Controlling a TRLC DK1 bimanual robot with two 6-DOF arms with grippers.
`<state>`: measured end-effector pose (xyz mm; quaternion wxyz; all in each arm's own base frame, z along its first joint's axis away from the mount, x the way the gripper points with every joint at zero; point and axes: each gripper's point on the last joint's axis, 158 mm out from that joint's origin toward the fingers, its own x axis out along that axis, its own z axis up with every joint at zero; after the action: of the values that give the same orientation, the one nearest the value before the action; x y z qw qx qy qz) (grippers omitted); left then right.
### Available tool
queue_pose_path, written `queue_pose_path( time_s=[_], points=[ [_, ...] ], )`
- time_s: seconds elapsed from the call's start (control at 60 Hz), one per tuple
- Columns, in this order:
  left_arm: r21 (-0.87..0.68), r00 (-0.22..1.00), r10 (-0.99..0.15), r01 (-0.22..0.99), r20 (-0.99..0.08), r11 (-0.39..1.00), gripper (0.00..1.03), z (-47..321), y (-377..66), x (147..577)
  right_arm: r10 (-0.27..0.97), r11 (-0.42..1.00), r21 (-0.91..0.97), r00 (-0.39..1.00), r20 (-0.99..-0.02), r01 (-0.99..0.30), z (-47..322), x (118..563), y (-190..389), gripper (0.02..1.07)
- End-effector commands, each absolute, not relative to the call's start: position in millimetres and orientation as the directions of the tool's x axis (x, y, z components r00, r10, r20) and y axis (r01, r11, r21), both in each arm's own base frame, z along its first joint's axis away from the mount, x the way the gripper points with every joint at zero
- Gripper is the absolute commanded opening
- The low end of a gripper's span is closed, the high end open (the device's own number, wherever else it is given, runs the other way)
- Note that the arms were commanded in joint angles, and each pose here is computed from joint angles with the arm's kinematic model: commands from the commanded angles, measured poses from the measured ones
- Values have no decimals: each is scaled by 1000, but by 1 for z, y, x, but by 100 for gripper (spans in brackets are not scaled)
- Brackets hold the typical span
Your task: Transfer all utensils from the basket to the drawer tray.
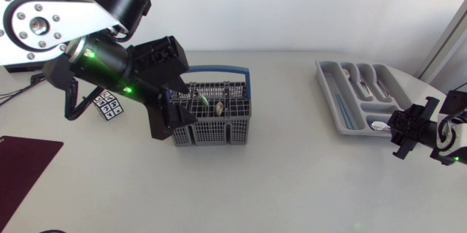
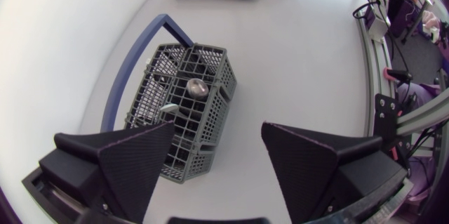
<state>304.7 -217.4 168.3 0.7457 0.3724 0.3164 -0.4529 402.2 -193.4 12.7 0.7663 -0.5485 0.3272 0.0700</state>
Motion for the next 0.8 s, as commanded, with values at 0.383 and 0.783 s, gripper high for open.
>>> queue_pose_path(
  time_s=[0.383,0.783],
  points=[
    [439,464,-400,884,-790,157,89,154,-224,306,-75,589,-651,770,-633,-478,70,371,-104,102],
    [474,488,-371,870,-790,137,89,135,-201,318,299,750,-191,582,-756,-633,105,335,75,102]
  ],
)
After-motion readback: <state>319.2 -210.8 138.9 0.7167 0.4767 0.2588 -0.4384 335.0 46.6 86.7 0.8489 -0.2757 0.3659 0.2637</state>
